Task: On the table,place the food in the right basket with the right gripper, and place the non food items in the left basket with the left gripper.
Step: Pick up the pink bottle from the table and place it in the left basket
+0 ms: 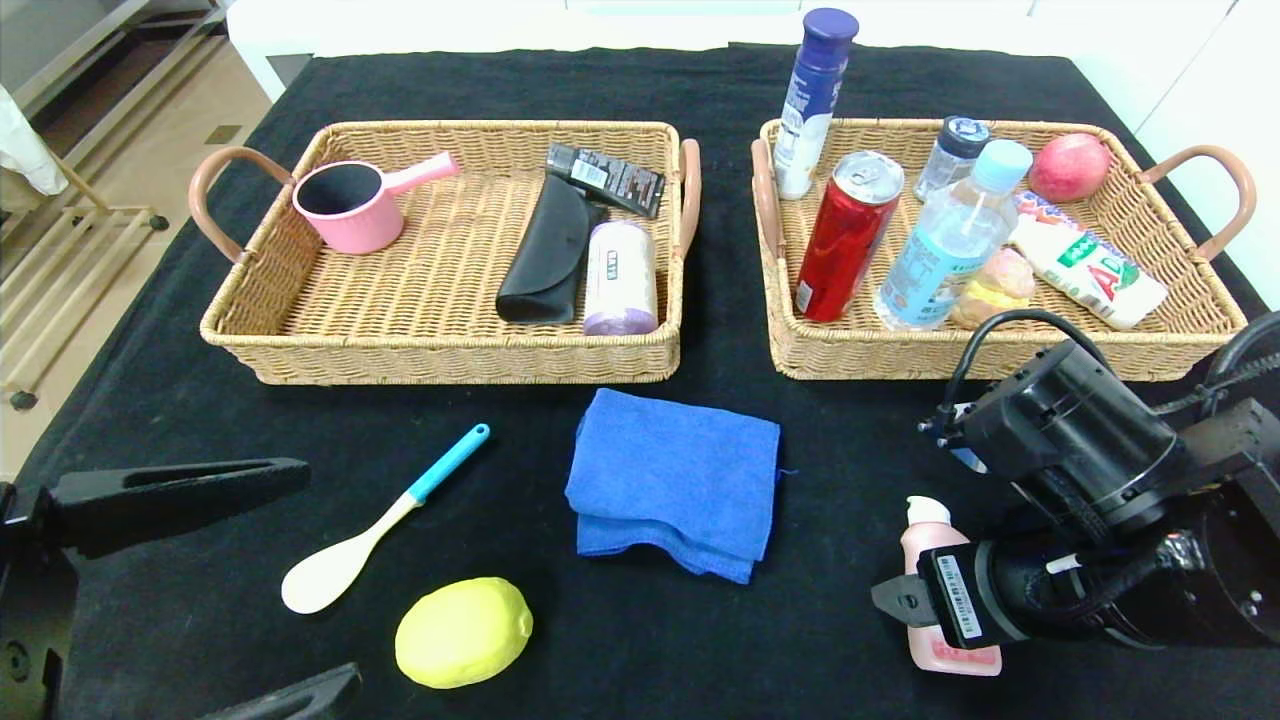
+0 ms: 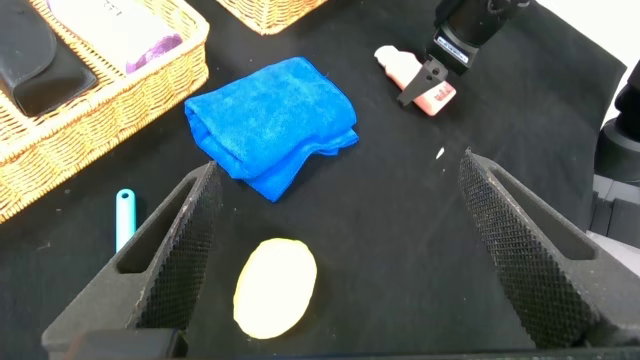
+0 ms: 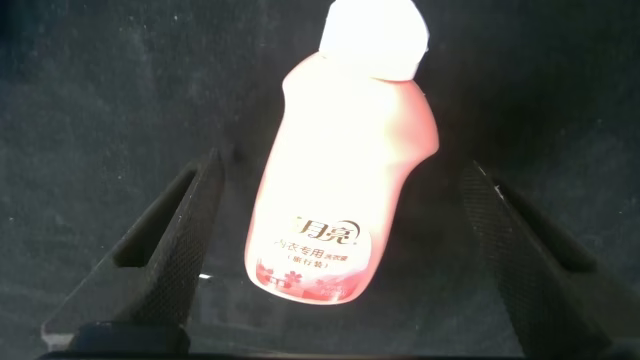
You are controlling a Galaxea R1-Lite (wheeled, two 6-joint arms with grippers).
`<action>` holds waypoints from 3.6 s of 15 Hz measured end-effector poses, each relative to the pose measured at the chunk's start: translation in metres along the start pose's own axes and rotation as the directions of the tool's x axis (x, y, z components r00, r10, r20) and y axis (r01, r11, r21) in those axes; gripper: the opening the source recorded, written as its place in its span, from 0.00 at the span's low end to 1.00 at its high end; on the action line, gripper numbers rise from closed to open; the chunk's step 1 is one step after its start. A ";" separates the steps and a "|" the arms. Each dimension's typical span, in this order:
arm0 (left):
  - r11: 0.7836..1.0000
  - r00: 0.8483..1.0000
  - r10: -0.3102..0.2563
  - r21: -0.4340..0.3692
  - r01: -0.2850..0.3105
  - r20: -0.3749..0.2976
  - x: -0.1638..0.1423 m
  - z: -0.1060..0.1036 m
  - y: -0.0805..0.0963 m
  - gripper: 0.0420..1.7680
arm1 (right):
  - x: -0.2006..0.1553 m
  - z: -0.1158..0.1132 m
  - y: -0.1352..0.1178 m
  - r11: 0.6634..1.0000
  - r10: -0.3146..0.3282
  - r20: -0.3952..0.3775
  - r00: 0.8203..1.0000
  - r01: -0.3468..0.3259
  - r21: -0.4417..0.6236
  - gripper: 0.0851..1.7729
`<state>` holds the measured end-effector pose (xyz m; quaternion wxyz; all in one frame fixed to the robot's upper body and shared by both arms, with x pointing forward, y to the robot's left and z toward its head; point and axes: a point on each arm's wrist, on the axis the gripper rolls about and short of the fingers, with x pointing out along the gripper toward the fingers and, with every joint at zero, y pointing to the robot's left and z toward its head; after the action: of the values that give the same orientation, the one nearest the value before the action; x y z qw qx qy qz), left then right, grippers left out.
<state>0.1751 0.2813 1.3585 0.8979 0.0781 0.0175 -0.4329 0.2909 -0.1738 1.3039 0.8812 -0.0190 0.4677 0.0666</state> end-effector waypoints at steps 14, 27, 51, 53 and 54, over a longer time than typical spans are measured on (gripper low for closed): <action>1.000 1.000 0.000 0.007 0.000 0.001 -0.001 0.000 0.000 0.97 | 0.004 -0.002 0.003 1.000 -0.006 -0.013 1.000 0.006 -0.012 0.46; 1.000 1.000 -0.002 0.007 0.002 -0.001 -0.001 -0.001 -0.001 0.97 | -0.049 -0.004 0.011 0.992 0.110 0.102 0.989 -0.102 -0.079 0.46; 0.999 0.999 0.018 0.041 -0.019 0.032 -0.010 0.003 -0.004 0.97 | -0.044 0.100 0.149 0.906 0.424 0.637 0.644 -0.295 -0.304 0.46; 0.999 0.999 0.018 0.043 -0.019 0.035 -0.011 0.003 -0.004 0.97 | -0.038 0.104 0.157 0.898 0.439 0.689 0.576 -0.304 -0.318 0.46; 0.999 0.999 0.018 0.044 -0.020 0.037 -0.011 0.004 -0.004 0.97 | -0.035 0.105 0.161 0.895 0.443 0.709 0.548 -0.310 -0.320 0.46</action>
<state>0.1647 0.2871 1.3627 0.9002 0.0904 -0.0093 -0.4259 0.3364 -0.0078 1.3962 0.9547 0.0427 0.0351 0.2925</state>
